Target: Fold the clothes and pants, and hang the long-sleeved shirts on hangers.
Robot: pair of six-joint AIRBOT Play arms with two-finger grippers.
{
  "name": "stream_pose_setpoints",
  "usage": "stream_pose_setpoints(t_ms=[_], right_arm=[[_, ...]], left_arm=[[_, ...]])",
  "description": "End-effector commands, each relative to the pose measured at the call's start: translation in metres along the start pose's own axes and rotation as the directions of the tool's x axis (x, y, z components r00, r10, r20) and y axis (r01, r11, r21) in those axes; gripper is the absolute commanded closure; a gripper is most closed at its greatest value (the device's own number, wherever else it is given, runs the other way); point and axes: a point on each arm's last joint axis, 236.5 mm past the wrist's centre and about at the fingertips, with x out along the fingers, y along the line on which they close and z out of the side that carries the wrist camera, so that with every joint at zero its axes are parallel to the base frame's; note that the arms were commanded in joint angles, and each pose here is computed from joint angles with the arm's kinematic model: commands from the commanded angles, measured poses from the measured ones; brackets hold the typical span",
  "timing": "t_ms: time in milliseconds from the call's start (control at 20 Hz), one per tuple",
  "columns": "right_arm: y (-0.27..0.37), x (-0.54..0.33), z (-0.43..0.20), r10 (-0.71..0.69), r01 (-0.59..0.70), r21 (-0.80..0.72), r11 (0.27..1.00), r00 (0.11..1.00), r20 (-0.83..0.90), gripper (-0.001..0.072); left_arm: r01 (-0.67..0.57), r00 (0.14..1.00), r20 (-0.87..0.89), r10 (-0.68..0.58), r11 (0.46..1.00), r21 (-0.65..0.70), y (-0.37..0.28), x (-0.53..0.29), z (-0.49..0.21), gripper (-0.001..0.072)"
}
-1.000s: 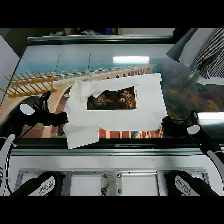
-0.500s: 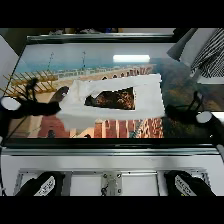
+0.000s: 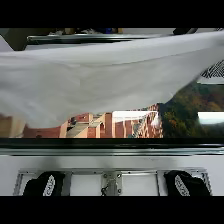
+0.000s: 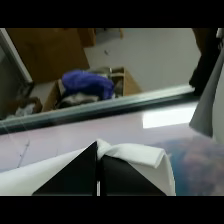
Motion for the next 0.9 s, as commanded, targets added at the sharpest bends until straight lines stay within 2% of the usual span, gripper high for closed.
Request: stream_pose_setpoints(t_ms=[0,200,350,450,550,650,850], right_arm=[[0.033,-0.064,0.039,0.042,-0.034,-0.061,0.998,0.991,0.126,0.0706],[0.029,-0.072,0.031,0.013,-0.005,-0.082,0.997,0.995,0.099,0.0706],[0.011,-0.043,0.01,-0.025,0.024,-0.066,0.998,1.0,-0.004,0.0706],[-0.007,-0.006,-0.022,-0.048,0.042,-0.043,0.998,0.988,-0.144,0.0706],[-0.035,0.043,-0.073,-0.074,0.076,-0.009,0.997,0.938,-0.337,0.0706],[-0.066,0.091,-0.132,-0.09,0.11,0.009,0.994,0.851,-0.517,0.0706],[-0.127,0.172,-0.254,-0.091,0.193,0.053,0.98,0.665,-0.741,0.0706]], left_arm=[[0.009,0.978,0.209,-0.019,0.999,0.049,-0.038,-0.08,0.046,0.0699],[0.014,0.981,0.192,-0.02,0.999,0.029,-0.037,-0.074,0.047,0.0699],[0.007,0.999,0.045,-0.004,0.998,-0.068,-0.007,-0.012,0.017,0.0699],[-0.009,0.995,-0.1,-0.004,0.991,-0.135,0.019,0.042,-0.022,0.0699],[0.003,0.963,-0.262,-0.058,0.979,-0.206,0.032,0.101,-0.072,0.0699],[0.021,0.908,-0.404,-0.112,0.975,-0.222,0.038,0.16,-0.129,0.0699],[0.017,0.769,-0.613,-0.182,0.964,-0.264,0.046,0.269,-0.245,0.0699]])
